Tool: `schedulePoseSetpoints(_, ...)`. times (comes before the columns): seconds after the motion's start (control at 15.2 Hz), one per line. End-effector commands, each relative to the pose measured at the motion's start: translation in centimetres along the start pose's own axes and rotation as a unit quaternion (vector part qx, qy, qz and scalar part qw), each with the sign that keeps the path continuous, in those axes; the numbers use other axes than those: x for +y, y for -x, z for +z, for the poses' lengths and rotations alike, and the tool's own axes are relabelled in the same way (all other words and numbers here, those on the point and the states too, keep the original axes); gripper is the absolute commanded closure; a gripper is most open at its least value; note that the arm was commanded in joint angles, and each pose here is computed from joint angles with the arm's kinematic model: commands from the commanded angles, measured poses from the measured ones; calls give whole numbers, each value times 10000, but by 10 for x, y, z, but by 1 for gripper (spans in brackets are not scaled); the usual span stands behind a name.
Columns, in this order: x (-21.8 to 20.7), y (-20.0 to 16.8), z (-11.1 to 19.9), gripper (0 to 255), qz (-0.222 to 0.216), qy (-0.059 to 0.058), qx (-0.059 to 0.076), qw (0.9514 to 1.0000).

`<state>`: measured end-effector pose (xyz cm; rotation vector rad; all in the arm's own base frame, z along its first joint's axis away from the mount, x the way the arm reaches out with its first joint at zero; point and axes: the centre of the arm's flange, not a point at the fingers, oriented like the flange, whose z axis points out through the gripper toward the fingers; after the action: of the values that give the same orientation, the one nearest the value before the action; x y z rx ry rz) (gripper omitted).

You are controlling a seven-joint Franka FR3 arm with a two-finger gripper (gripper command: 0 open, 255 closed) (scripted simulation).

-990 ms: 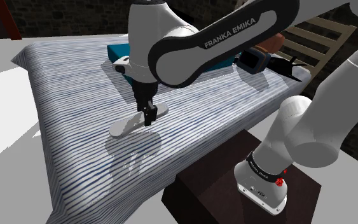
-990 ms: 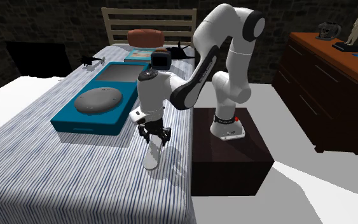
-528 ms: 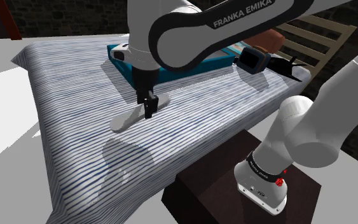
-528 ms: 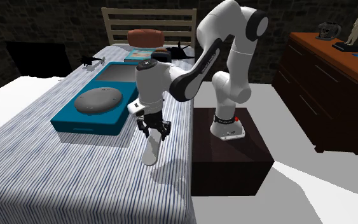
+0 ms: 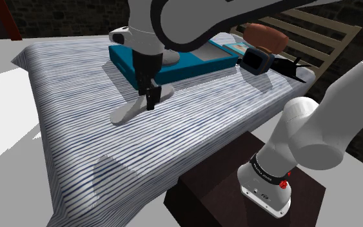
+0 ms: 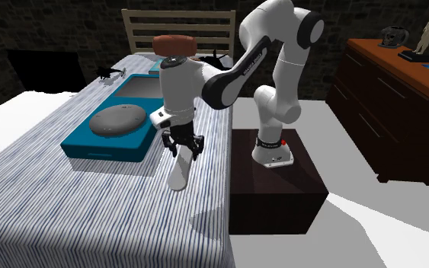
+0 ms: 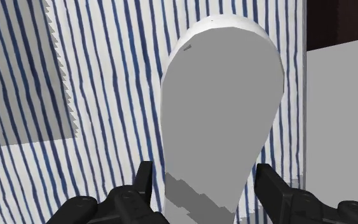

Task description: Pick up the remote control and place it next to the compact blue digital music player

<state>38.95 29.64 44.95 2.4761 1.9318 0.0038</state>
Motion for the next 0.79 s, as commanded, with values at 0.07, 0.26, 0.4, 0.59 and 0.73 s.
schedulePoseSetpoints(0.07,0,1,-16,255,-1,-1,-1,10000)
schedulePoseSetpoints(0.26,0,1,-32,255,-1,-1,-1,10000)
schedulePoseSetpoints(0.4,0,1,-42,255,-1,-1,-1,10000)
schedulePoseSetpoints(0.59,2,27,-43,255,-1,-1,-1,10000)
schedulePoseSetpoints(0.73,5,53,-43,255,-1,-1,-1,10000)
